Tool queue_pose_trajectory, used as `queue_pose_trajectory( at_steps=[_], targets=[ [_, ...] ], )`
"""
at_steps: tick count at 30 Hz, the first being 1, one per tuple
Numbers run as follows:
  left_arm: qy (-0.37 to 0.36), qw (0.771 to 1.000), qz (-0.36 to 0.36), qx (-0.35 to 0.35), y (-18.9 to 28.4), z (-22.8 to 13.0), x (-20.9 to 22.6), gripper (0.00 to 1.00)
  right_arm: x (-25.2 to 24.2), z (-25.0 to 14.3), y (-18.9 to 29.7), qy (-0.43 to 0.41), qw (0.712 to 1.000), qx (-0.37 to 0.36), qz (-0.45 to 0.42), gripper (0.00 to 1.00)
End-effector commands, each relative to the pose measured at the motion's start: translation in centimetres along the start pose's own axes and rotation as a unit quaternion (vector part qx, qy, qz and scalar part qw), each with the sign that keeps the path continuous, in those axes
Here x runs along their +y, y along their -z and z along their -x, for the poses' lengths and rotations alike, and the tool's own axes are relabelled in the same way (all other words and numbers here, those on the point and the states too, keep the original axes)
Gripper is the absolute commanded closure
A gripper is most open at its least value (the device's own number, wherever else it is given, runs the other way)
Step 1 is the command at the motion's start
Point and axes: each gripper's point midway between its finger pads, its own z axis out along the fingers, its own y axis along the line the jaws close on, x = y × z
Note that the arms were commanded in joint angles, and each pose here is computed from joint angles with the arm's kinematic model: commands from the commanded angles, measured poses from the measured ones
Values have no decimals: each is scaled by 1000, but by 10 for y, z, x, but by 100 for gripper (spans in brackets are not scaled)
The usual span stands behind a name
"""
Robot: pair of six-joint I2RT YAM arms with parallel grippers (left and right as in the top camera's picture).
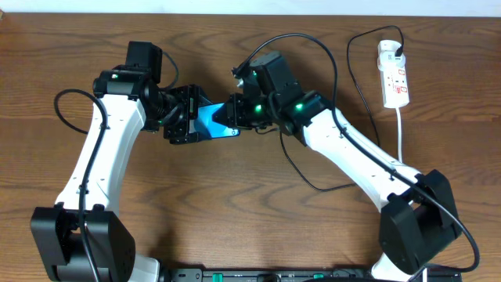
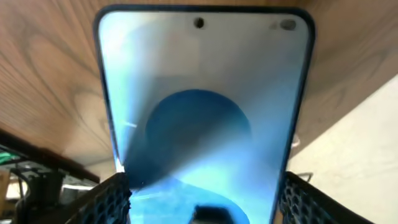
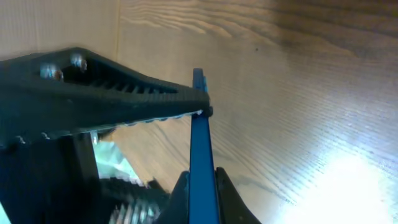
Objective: Plug charger to phone and switch on socket
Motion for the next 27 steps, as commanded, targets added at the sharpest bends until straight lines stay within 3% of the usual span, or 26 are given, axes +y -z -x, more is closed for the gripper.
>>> queue_pose_trajectory(
  at_steps=[1, 4, 11, 14, 16, 17, 18, 20, 21, 27],
  targets=[
    [-15, 999, -9, 28, 10, -17, -1, 61, -16, 25, 16, 1, 999, -32, -15, 99],
    [-52, 998, -16, 27, 10, -17, -4, 60, -24, 31, 23, -3, 999, -35, -14, 99],
    [-184, 981, -54, 23, 12, -19, -23, 39, -42, 50, 45, -24, 998, -51, -9, 99],
    [-257, 964, -72, 17, 13, -20, -32, 36, -49, 58, 56, -33, 998, -59, -3, 99],
    [-321, 943, -88, 10, 14, -22, -40, 36, -53, 65, 66, -39, 997, -67, 5, 99],
    [-375, 922, -94, 17, 15, -27, -40, 37, -53, 68, 72, -39, 997, -71, 13, 99],
    [-434, 893, -110, 33, 17, -36, -43, 51, -52, 72, 77, -38, 996, -74, 22, 99],
    [-538, 825, -159, 69, 23, -60, -53, 54, -49, 79, 89, -39, 995, -84, 40, 99],
    [-562, 805, -174, 80, 25, -69, -55, 54, -47, 83, 95, -41, 994, -89, 49, 99],
    [-592, 772, -214, 92, 32, -87, -68, 43, -32, 118, 127, -76, 981, -147, 103, 99]
  ],
)
